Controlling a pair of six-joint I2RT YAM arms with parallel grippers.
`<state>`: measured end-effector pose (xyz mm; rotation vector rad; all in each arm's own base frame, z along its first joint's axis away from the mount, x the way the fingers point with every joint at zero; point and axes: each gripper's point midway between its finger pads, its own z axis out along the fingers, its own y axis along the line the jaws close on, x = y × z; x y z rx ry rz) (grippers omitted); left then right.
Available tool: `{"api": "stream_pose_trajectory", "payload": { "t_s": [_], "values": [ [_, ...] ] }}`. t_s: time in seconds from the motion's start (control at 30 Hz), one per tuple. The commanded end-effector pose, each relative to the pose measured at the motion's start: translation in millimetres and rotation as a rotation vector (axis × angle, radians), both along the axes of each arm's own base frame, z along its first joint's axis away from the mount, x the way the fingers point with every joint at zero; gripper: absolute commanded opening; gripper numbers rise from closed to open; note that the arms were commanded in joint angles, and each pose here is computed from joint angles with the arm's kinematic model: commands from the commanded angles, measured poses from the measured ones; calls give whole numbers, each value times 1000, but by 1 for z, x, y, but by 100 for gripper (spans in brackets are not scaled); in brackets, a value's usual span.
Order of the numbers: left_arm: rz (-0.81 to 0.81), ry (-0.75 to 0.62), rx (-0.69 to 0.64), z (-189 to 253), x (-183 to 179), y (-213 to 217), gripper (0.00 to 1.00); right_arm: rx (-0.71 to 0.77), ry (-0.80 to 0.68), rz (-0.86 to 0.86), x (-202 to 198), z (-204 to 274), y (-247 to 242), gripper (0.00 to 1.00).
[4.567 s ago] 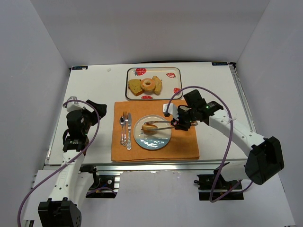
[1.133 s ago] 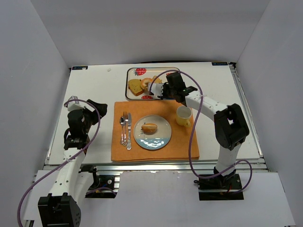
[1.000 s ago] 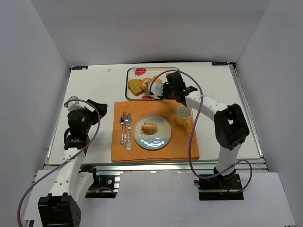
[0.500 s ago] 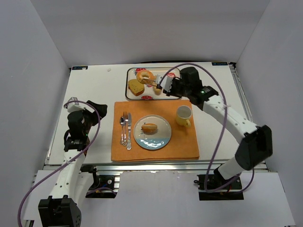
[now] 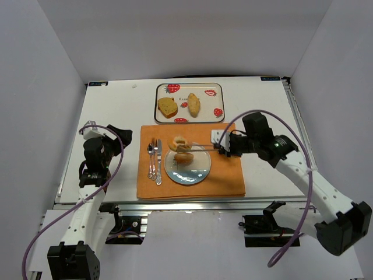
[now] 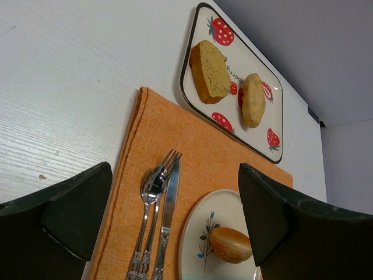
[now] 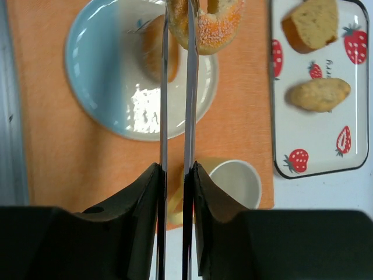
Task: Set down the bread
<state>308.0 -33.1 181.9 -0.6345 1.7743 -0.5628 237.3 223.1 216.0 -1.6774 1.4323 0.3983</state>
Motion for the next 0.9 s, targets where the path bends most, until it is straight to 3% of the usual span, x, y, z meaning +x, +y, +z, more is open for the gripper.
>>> {"api": "stream_pose_trajectory", "payload": {
  "t_s": [0.0, 0.2, 0.57, 0.87],
  "values": [
    [-17, -13, -6, 3, -3, -4, 98, 17, -85, 157, -35, 7, -7, 16],
    [-20, -13, -13, 3, -4, -5, 98, -100, -240, 270, -47, -27, -27, 17],
    [-9, -22, -16, 7, -8, -4, 98, -170, -303, 296, -46, -58, -37, 23],
    [-4, -26, -16, 9, -10, -3, 98, -195, -284, 311, -50, -70, -41, 42]
  ]
}}
